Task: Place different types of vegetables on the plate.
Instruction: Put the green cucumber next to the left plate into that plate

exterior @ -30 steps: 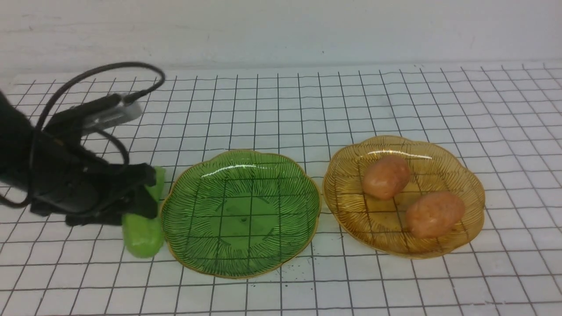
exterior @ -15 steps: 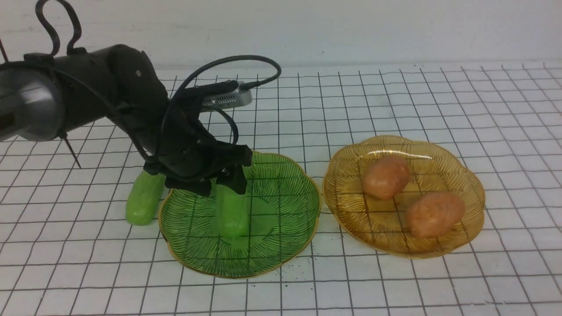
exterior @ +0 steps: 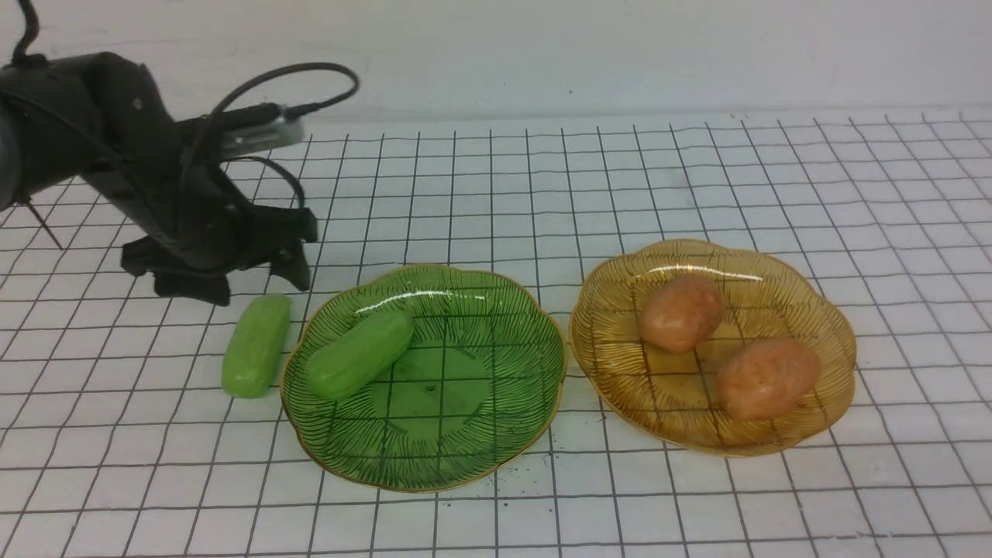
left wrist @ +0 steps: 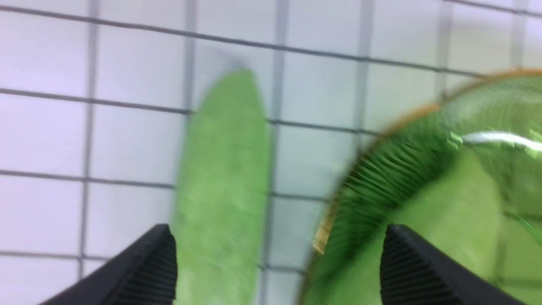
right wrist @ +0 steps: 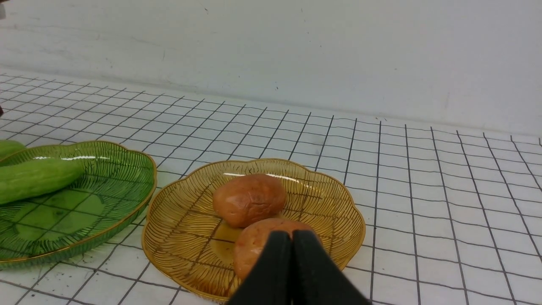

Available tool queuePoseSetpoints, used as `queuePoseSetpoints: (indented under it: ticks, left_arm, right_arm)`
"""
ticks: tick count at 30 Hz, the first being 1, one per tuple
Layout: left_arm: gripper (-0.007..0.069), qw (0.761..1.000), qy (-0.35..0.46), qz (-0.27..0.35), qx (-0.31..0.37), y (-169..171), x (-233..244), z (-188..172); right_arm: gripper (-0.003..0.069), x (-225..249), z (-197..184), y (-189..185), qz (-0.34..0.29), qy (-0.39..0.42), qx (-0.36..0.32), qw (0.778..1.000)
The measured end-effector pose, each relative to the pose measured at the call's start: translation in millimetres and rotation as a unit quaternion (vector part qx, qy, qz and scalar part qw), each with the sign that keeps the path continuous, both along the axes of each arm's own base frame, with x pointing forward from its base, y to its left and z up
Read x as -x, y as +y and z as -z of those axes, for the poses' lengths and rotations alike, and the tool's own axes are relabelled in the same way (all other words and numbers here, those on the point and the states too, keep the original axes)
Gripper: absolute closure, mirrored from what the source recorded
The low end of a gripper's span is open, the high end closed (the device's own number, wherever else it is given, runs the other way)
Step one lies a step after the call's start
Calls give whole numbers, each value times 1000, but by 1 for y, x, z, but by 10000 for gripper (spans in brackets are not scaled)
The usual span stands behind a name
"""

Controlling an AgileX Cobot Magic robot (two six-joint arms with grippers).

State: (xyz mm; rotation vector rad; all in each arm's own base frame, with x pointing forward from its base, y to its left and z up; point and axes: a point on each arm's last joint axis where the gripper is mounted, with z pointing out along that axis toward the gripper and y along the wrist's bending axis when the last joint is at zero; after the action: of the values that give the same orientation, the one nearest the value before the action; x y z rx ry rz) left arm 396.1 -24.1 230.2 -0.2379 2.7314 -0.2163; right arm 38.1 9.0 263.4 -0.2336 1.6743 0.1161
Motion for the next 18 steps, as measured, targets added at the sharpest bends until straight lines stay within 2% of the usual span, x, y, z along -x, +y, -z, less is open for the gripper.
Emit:
queuePoseSetpoints:
  ticks: [12, 14, 17, 18]
  left_arm:
    - [53, 999, 42, -23, -2, 13, -18, 58]
    - [90, 999, 46, -23, -2, 13, -19, 63]
    - [260, 999, 50, -23, -3, 13, -19, 65]
    - [265, 998, 50, -22, -4, 13, -19, 65]
  right_arm:
    - [673, 0, 0, 0, 0, 0, 0, 1000]
    - [673, 0, 0, 0, 0, 0, 0, 1000]
    - [673, 0, 0, 0, 0, 0, 0, 1000]
    - [673, 0, 0, 0, 0, 0, 0, 1000]
